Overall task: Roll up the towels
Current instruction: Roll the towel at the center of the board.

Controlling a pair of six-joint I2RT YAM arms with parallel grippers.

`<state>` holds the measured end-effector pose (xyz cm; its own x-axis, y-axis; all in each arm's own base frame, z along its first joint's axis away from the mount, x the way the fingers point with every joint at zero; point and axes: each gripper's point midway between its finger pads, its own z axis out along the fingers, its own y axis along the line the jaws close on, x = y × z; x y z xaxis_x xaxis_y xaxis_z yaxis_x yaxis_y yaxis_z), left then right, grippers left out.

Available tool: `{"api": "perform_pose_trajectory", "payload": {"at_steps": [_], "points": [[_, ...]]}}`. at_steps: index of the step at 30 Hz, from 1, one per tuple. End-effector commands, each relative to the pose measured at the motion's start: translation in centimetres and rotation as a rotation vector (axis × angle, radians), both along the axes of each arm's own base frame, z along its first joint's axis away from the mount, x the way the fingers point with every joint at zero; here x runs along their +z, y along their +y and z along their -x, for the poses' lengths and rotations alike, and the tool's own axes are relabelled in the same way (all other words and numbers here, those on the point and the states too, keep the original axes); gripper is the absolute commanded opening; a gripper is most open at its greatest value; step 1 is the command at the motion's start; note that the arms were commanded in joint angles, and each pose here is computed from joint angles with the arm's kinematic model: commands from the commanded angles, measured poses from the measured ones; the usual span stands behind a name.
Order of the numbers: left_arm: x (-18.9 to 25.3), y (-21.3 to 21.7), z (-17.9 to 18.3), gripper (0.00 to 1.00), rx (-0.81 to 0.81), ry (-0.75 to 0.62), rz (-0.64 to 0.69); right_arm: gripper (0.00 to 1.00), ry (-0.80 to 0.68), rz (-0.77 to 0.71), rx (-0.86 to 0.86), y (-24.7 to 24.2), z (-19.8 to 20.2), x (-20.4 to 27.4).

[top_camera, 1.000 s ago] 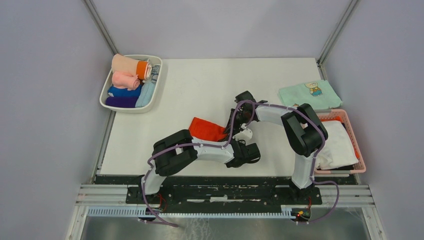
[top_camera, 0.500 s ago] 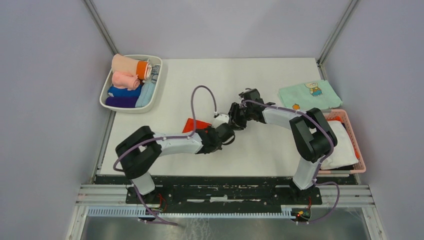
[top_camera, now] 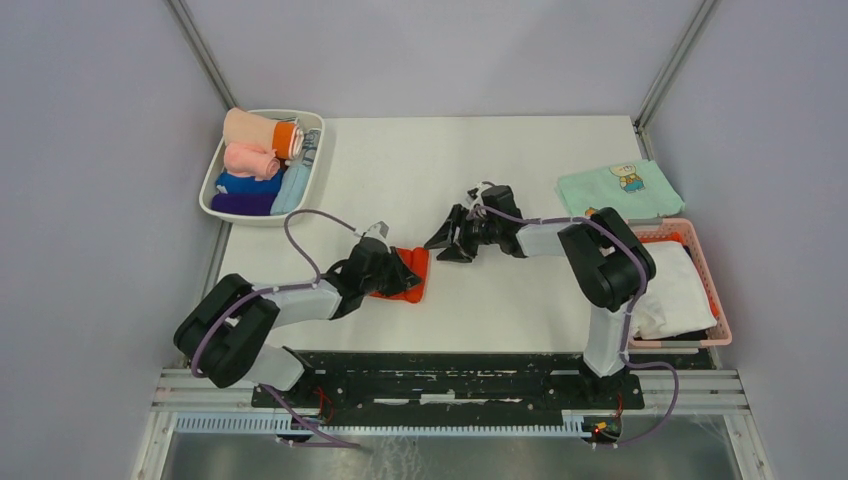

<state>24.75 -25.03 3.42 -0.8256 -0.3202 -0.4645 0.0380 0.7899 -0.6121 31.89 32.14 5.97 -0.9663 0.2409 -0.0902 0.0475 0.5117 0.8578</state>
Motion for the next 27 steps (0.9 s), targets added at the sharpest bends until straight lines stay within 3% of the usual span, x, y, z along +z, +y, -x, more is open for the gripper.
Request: {"api": "perform_pose_trajectory", "payload": {"at_steps": [1, 9, 18, 23, 27], "points": [[1.5, -0.7, 0.3, 0.13, 0.076, 0.068, 0.229, 0.64, -0.022, -0.101, 0.063, 2.6, 0.5, 0.9], [0.2, 0.3, 1.0, 0.14, 0.164, 0.138, 0.319, 0.58, 0.054, -0.084, 0.123, 3.7, 2.0, -2.3], [-0.7, 0.1, 1.5, 0.16, 0.163, 0.18, 0.351, 0.42, 0.074, -0.046, 0.188, 4.3, 2.8, -5.5], [-1.1, -0.8, 1.1, 0.26, 0.094, 0.191, 0.297, 0.23, 0.043, 0.04, 0.205, 3.2, 2.9, -6.1], [-0.3, -1.5, -0.1, 0.38, 0.047, 0.152, 0.246, 0.15, -0.011, 0.195, 0.167, 0.5, 2.1, -6.1]]}}
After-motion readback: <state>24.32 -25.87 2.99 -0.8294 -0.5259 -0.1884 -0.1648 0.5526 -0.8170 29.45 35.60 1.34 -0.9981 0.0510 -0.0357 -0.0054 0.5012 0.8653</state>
